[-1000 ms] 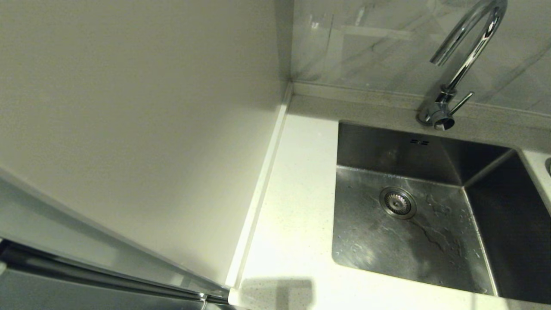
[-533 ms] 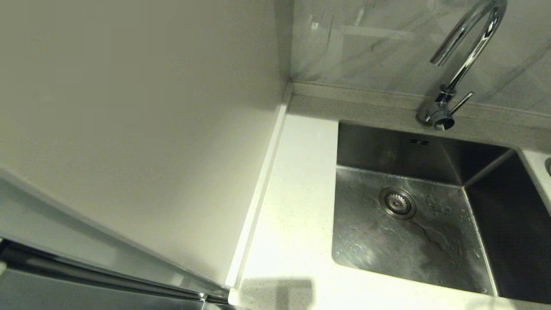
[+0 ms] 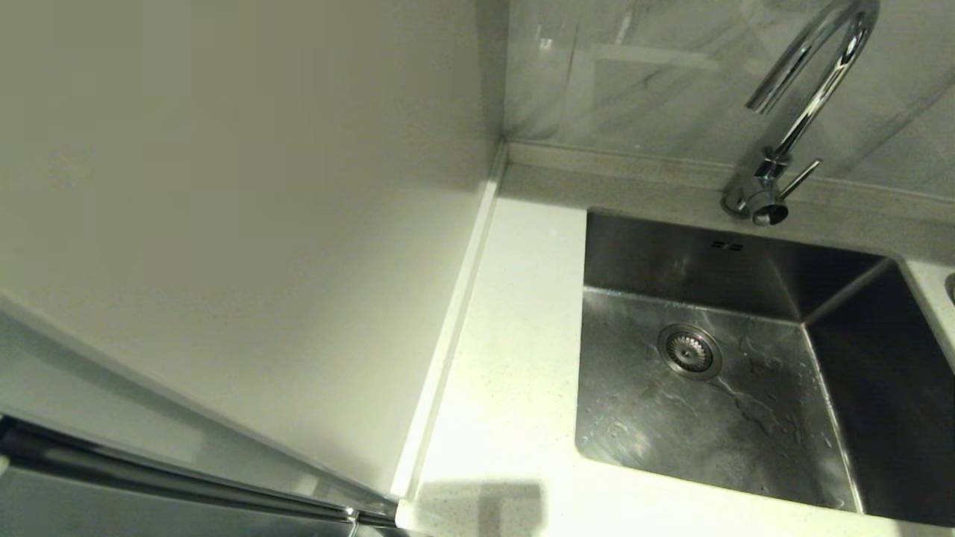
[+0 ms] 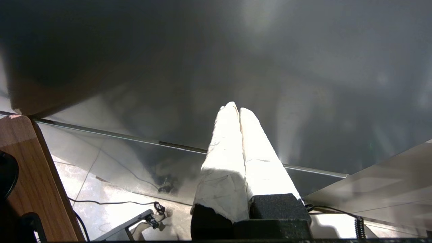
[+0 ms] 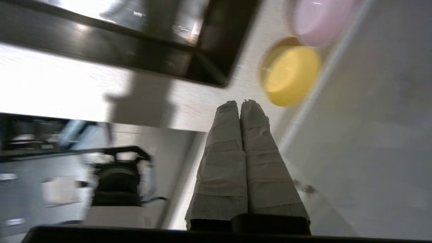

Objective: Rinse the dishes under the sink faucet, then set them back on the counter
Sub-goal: Put a bowl into the sink

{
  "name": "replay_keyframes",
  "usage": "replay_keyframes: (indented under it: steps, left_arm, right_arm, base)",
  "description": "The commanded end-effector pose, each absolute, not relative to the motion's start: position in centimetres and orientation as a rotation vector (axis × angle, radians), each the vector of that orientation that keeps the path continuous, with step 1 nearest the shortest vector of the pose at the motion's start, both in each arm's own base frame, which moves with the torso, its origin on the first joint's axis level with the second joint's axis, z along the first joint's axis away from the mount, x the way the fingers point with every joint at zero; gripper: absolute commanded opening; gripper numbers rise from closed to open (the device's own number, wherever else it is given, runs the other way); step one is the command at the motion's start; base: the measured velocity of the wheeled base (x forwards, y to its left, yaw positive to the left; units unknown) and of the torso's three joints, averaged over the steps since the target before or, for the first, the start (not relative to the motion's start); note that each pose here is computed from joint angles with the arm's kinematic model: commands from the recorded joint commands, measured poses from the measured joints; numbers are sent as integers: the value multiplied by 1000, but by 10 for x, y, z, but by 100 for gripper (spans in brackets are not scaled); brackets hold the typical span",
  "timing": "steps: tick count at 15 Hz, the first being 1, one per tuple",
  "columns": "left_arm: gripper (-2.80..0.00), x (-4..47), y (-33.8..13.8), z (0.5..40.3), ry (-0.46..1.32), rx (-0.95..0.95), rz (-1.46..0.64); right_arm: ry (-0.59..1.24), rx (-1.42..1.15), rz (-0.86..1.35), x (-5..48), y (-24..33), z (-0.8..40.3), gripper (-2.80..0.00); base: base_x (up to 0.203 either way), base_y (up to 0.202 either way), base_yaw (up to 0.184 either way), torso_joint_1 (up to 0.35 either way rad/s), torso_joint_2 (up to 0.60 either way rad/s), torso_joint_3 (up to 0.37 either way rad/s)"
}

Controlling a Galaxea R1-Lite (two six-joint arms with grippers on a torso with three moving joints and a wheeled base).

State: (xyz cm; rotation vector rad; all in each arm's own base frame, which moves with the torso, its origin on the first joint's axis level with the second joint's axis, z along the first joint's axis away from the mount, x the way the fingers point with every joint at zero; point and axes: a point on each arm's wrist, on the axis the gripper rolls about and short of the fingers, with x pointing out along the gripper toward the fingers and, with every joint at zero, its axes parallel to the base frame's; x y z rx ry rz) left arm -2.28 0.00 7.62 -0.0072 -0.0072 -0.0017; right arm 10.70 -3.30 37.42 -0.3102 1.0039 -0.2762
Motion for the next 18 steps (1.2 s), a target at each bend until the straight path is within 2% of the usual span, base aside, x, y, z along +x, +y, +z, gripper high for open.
replay_keyframes:
  steps: [1, 5, 8, 11, 14, 18]
  left_arm:
    - [-280, -23, 0, 75, -5, -8, -2]
    - [-280, -23, 0, 75, -5, -8, -2]
    - [-280, -23, 0, 75, -5, -8, -2]
    - [-280, -23, 0, 75, -5, -8, -2]
    - [-280, -23, 0, 75, -5, -8, -2]
    - [-280, -23, 0, 75, -5, -8, -2]
  right_arm:
    - [1072, -220, -219, 136, -40, 363, -280]
    - [1045, -25, -242, 179, -53, 351, -280]
    - [899, 32, -332, 213, -84, 349, -280]
    - [719, -35, -422, 260, -146, 338, -280]
    - [758, -56, -448, 274, -194, 312, -280]
    - [812, -7, -440, 256, -228, 298, -280]
  base:
    - [0, 0, 0, 0, 0, 0]
    - [0, 0, 0, 0, 0, 0]
    - [0, 0, 0, 0, 0, 0]
    - [0, 0, 0, 0, 0, 0]
    - [0, 0, 0, 0, 0, 0]
    - [0, 0, 0, 0, 0, 0]
